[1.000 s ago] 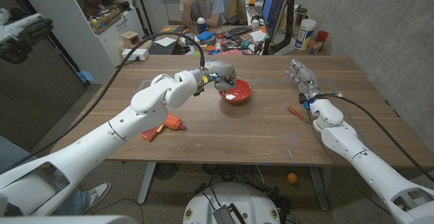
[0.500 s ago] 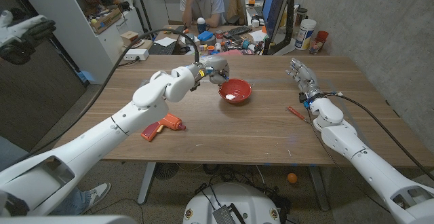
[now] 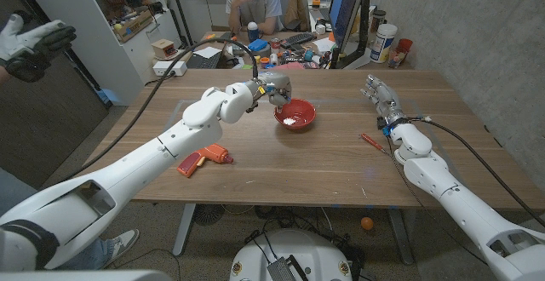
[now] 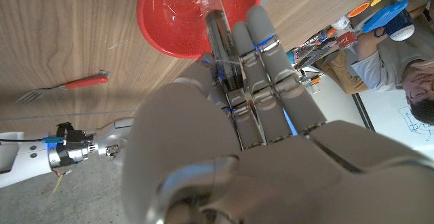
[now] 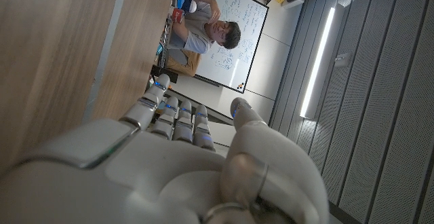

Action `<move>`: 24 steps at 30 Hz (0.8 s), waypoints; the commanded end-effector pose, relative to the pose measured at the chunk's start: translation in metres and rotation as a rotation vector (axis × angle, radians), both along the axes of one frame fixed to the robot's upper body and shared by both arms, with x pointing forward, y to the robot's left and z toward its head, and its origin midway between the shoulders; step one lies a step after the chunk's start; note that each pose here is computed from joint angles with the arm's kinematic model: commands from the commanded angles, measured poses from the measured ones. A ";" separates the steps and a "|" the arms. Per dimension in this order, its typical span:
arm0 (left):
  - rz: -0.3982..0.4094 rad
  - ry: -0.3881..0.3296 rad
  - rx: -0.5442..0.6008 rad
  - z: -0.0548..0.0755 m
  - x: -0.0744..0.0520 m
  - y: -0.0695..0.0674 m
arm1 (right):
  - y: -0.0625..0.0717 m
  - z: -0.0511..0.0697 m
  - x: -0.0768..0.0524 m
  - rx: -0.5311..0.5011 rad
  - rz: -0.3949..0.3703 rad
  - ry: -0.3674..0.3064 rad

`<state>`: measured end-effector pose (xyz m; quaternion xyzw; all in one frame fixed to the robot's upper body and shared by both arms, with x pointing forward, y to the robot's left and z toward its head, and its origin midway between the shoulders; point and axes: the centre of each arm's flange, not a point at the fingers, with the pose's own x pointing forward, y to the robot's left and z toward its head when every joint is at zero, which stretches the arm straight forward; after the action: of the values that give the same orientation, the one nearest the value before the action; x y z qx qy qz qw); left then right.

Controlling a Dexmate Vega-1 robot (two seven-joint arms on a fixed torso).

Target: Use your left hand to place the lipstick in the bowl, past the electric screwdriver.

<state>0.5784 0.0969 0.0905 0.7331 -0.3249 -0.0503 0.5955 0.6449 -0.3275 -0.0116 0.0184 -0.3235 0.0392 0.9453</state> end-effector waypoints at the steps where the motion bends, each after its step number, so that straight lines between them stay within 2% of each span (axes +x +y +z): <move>1: -0.002 -0.041 -0.007 0.000 0.026 -0.012 | -0.007 0.003 0.007 0.008 -0.012 -0.011; 12: -0.028 -0.070 -0.064 -0.008 0.048 -0.013 | -0.007 0.008 0.010 0.000 -0.022 -0.018; 24: -0.043 -0.052 -0.059 -0.021 0.064 -0.030 | -0.009 0.010 0.010 0.002 -0.026 -0.030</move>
<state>0.6271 0.0798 0.0795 0.7152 -0.3489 -0.0311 0.6048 0.6538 -0.3347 -0.0033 0.0154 -0.3332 0.0302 0.9423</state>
